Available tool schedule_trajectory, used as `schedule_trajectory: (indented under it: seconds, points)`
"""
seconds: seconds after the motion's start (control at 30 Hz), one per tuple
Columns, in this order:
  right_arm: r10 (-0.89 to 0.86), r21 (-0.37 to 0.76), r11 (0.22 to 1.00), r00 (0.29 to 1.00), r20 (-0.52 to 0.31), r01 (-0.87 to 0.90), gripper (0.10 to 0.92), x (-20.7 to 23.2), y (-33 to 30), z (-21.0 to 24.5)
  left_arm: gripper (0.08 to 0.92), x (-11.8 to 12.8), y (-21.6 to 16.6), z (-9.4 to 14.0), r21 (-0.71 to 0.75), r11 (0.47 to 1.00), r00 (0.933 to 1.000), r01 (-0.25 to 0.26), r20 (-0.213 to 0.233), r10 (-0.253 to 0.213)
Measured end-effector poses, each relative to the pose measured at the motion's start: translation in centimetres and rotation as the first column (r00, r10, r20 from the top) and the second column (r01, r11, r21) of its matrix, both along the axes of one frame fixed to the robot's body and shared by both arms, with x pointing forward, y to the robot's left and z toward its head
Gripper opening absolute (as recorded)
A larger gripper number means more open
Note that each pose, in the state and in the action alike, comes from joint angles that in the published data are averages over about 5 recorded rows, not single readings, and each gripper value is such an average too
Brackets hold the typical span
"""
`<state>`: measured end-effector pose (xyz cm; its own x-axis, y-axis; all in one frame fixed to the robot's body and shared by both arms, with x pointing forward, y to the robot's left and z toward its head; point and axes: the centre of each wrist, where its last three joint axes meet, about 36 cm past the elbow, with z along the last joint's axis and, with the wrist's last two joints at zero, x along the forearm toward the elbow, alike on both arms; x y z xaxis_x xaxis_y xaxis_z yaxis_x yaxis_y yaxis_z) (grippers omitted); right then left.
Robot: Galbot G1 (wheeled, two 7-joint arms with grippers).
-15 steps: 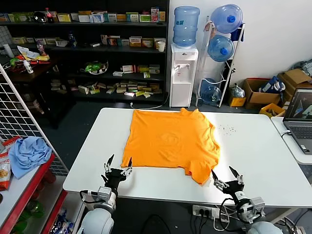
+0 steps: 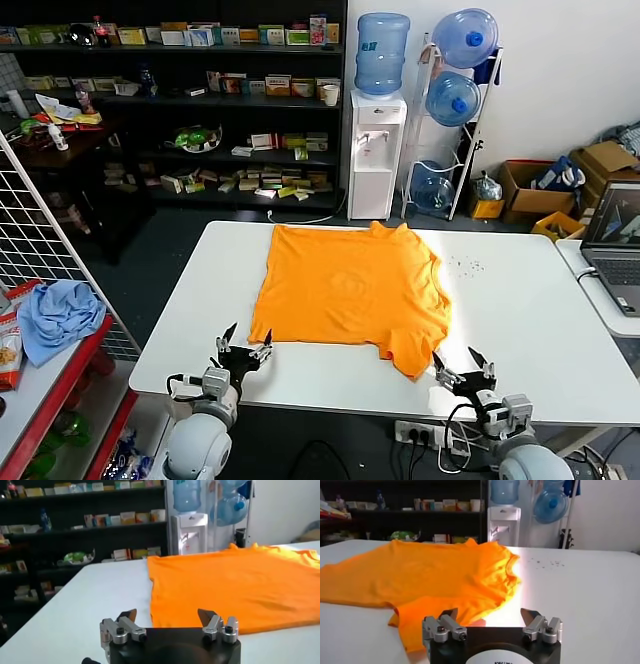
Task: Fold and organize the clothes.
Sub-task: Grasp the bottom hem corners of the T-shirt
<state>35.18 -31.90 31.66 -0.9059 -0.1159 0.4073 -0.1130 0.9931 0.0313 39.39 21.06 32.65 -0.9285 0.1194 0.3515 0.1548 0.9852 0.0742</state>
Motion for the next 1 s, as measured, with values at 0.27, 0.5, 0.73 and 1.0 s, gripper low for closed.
schedule_trajectory:
  seconds: [0.27, 0.5, 0.73, 1.0]
  points:
    - [0.005, 0.012, 1.0, 1.0, -0.028, -0.005, 0.823, 1.7, 1.6, -0.2, 0.823, 1.3, -0.1, -0.2, -0.019, 1.0, 0.9982, -0.016, -0.059, 0.015]
    - [0.007, 0.025, 1.0, 0.999, -0.045, -0.006, 0.815, 3.0, 2.9, -0.4, 0.822, 2.4, 0.0, -0.1, -0.033, 0.999, 0.9943, -0.041, -0.1, 0.038]
    - [-0.003, 0.042, 0.999, 0.998, -0.058, 0.005, 0.632, 3.9, 3.8, -0.6, 0.689, 2.7, 0.0, -0.1, -0.047, 0.998, 0.9912, -0.053, -0.124, 0.047]
    - [-0.023, 0.027, 0.999, 0.997, -0.08, 0.026, 0.398, 3.8, 4.4, -0.2, 0.455, 2.5, -0.3, -0.3, -0.062, 0.997, 0.9888, -0.052, -0.143, 0.042]
